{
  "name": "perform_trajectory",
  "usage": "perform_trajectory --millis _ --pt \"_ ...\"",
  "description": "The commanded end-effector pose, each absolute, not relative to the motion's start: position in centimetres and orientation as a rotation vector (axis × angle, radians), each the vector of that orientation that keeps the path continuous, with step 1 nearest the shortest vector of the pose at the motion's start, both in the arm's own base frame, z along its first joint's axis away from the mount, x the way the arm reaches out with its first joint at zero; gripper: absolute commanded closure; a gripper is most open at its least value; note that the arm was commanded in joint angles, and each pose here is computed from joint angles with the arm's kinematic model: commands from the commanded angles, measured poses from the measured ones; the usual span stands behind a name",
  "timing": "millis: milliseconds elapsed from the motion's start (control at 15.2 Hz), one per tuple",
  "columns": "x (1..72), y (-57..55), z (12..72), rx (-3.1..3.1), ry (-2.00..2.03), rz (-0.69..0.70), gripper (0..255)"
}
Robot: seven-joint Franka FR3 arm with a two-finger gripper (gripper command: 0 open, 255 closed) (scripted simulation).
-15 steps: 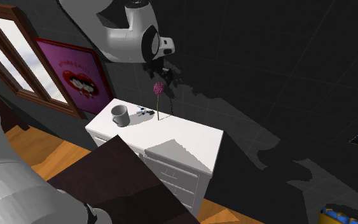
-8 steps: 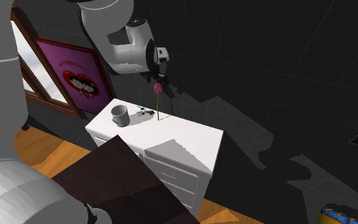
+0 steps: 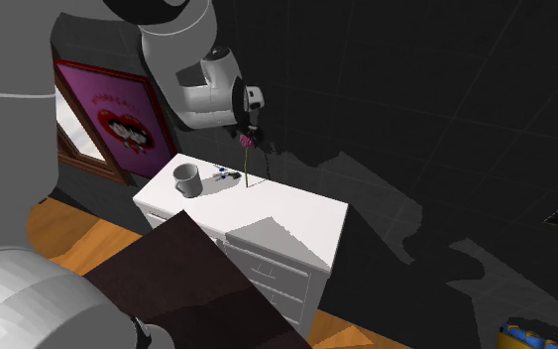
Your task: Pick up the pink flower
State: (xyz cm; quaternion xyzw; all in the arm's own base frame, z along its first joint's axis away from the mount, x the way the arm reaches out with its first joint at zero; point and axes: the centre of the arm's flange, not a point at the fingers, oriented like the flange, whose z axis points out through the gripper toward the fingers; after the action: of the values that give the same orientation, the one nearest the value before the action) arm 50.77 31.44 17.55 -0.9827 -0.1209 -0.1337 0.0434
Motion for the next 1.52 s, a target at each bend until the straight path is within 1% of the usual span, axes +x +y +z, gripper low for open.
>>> perform_trajectory --millis 0,594,1452 --pt "50.8 31.4 17.3 -3.005 -0.37 -0.409 255" --pt "50.8 31.4 17.3 -3.004 -0.369 -0.409 255" --pt "50.8 31.4 24.2 -3.004 -0.369 -0.409 255"
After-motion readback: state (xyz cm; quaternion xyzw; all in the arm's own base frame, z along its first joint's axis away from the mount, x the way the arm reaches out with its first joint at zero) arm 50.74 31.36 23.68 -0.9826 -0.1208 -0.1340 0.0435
